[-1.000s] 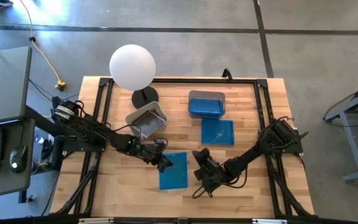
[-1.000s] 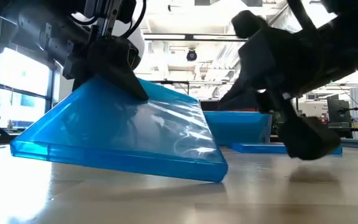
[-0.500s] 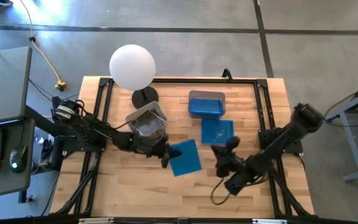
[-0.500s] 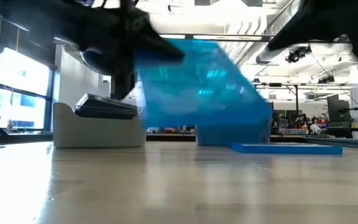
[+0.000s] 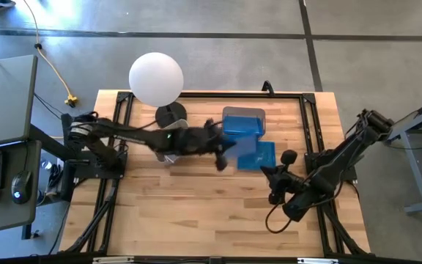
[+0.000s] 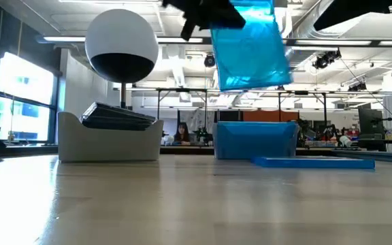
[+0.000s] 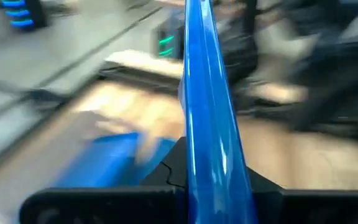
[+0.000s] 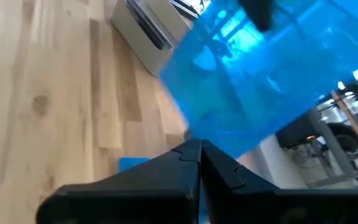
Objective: Pick & place jewel cases by type
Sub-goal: Put the left blue CD case into the black bin, then put the blue CD case into the black bin
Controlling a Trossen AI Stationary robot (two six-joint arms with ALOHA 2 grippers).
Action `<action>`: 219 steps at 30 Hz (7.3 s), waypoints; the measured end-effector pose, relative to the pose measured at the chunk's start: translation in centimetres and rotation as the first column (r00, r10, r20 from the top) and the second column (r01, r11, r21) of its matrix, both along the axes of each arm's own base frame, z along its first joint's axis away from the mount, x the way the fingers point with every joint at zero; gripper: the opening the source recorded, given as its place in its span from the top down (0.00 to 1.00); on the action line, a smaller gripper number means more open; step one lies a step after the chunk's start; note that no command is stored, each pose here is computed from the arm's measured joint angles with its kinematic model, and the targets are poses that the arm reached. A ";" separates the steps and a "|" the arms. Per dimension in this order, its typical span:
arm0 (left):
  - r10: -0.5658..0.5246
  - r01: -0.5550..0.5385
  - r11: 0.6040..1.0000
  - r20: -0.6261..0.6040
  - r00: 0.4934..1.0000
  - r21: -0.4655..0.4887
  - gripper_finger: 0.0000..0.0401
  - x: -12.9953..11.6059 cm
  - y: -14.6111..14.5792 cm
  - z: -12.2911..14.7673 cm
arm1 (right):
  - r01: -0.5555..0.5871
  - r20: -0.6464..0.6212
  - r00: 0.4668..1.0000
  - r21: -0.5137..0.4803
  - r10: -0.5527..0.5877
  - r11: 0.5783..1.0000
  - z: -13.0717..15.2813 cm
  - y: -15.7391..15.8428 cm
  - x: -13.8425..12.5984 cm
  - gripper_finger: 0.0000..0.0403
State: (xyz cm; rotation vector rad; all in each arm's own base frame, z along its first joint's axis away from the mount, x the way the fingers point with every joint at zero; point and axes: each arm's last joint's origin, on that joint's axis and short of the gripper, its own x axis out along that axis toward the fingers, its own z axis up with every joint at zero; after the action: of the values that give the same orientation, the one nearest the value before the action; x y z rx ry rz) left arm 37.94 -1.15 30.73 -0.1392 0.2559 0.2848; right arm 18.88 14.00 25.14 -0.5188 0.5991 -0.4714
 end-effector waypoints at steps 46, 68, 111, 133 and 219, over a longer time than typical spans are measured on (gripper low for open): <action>0.233 0.123 0.873 -0.625 0.745 0.472 0.59 10.5 6.7 -3.4 | 0.050 -0.111 0.993 0.072 -0.042 0.996 -0.5 -1.4 0.1 1.00; 0.398 -0.154 0.894 -0.589 0.703 0.421 0.58 -2.7 -0.2 12.2 | 0.034 -0.128 0.992 0.209 -0.008 0.977 -4.1 -1.6 0.7 1.00; -0.060 0.011 0.993 -0.411 0.909 -0.119 0.58 -9.9 -0.7 2.3 | -0.018 -0.121 0.982 0.708 0.146 0.706 -15.8 -4.9 7.9 1.00; -0.387 0.158 0.844 -0.378 0.841 -0.513 0.58 -4.8 -3.8 -12.5 | -0.171 -0.470 0.815 0.361 0.338 0.917 -9.0 5.7 12.4 1.00; -0.344 0.122 0.895 -0.490 0.801 -0.429 0.58 1.8 -3.8 -17.0 | -0.188 -0.156 0.920 0.628 0.358 0.755 -12.2 9.7 7.2 1.00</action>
State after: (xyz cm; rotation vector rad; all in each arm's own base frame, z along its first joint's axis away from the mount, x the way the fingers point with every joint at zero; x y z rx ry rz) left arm 39.72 -5.00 13.78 -0.4071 0.9117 0.0090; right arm 26.04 23.75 12.90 -0.0438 0.8755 0.0959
